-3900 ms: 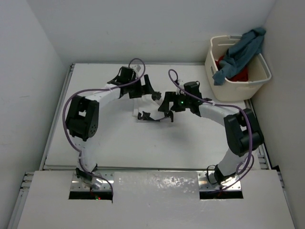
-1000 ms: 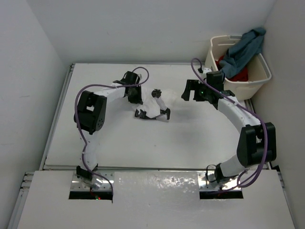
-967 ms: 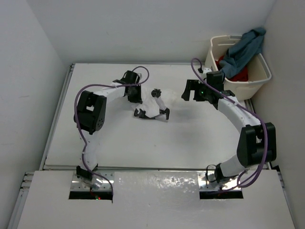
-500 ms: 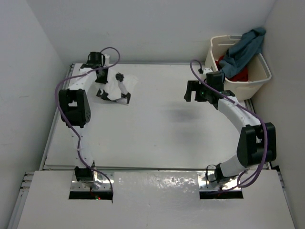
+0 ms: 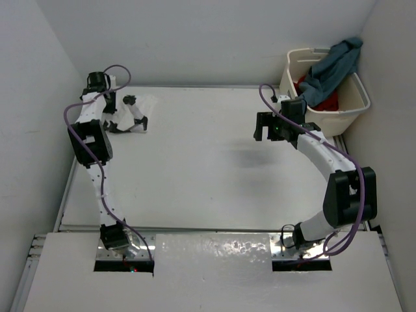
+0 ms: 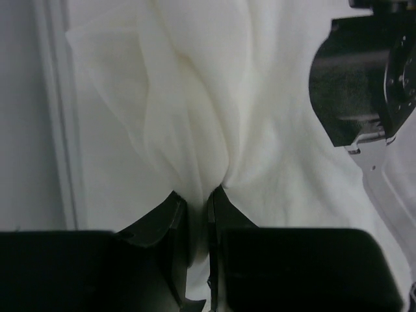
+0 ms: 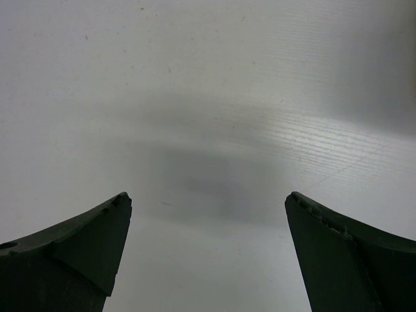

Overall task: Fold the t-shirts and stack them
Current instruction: Put the neatly folded tshirt into the corner of the board with the left arm

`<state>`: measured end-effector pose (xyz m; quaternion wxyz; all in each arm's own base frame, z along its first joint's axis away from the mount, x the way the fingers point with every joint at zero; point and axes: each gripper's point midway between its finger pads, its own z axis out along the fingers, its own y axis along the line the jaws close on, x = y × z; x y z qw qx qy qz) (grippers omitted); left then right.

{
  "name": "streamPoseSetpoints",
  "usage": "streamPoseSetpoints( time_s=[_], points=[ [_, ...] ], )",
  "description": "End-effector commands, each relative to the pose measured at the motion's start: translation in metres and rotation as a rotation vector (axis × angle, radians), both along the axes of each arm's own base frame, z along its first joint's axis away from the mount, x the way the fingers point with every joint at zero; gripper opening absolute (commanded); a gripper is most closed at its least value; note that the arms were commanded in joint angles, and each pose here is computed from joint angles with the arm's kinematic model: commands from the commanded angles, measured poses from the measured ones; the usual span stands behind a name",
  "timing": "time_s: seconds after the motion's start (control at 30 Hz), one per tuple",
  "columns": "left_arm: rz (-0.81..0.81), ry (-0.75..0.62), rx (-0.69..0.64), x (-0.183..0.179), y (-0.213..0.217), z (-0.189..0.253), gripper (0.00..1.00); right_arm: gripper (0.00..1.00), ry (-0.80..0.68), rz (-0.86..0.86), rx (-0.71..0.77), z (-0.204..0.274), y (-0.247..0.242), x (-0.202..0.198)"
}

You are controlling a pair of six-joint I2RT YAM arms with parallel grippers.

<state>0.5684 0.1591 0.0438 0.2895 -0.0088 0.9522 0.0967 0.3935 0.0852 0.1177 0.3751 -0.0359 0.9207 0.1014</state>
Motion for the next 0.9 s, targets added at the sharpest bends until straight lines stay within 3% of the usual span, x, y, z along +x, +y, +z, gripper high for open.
streamPoseSetpoints(
  time_s=[0.0, 0.3, 0.33, 0.37, 0.43, 0.47, 0.6, 0.73, 0.8, 0.87],
  points=[
    [0.024, -0.165, 0.057, 0.031, 0.026, 0.046, 0.00, 0.99, -0.056, 0.001, 0.002, 0.023, 0.002, 0.009],
    [0.085, -0.191, 0.121, 0.039, 0.045, 0.042, 0.03, 0.99, -0.061, -0.008, 0.011, 0.029, 0.001, 0.005],
    [0.104, -0.192, 0.133, 0.038, 0.049, 0.044, 0.16, 0.99, -0.067, -0.008, 0.012, 0.031, 0.001, 0.005],
    [0.108, -0.191, 0.127, 0.036, 0.048, 0.045, 0.48, 0.99, -0.079, -0.004, 0.012, 0.036, 0.001, 0.005],
    [0.120, -0.207, 0.129, 0.035, 0.050, 0.058, 0.74, 0.99, -0.084, 0.001, 0.007, 0.039, 0.001, 0.005],
    [0.139, -0.206, 0.150, 0.032, 0.054, 0.065, 0.99, 0.99, -0.093, 0.002, 0.007, 0.043, 0.001, 0.006],
    [0.228, -0.296, 0.252, 0.018, 0.071, 0.139, 1.00, 0.99, -0.141, 0.010, 0.007, 0.061, 0.001, 0.007],
    [0.291, -0.424, 0.235, -0.003, 0.064, 0.219, 1.00, 0.99, -0.180, 0.015, 0.007, 0.078, 0.001, 0.008],
    [0.359, -0.519, 0.150, -0.020, 0.050, 0.260, 1.00, 0.99, -0.198, -0.017, -0.004, 0.085, -0.005, 0.006],
    [0.386, -0.527, -0.030, -0.030, 0.024, 0.255, 1.00, 0.99, -0.193, -0.042, -0.019, 0.081, -0.010, 0.001]
  ],
)
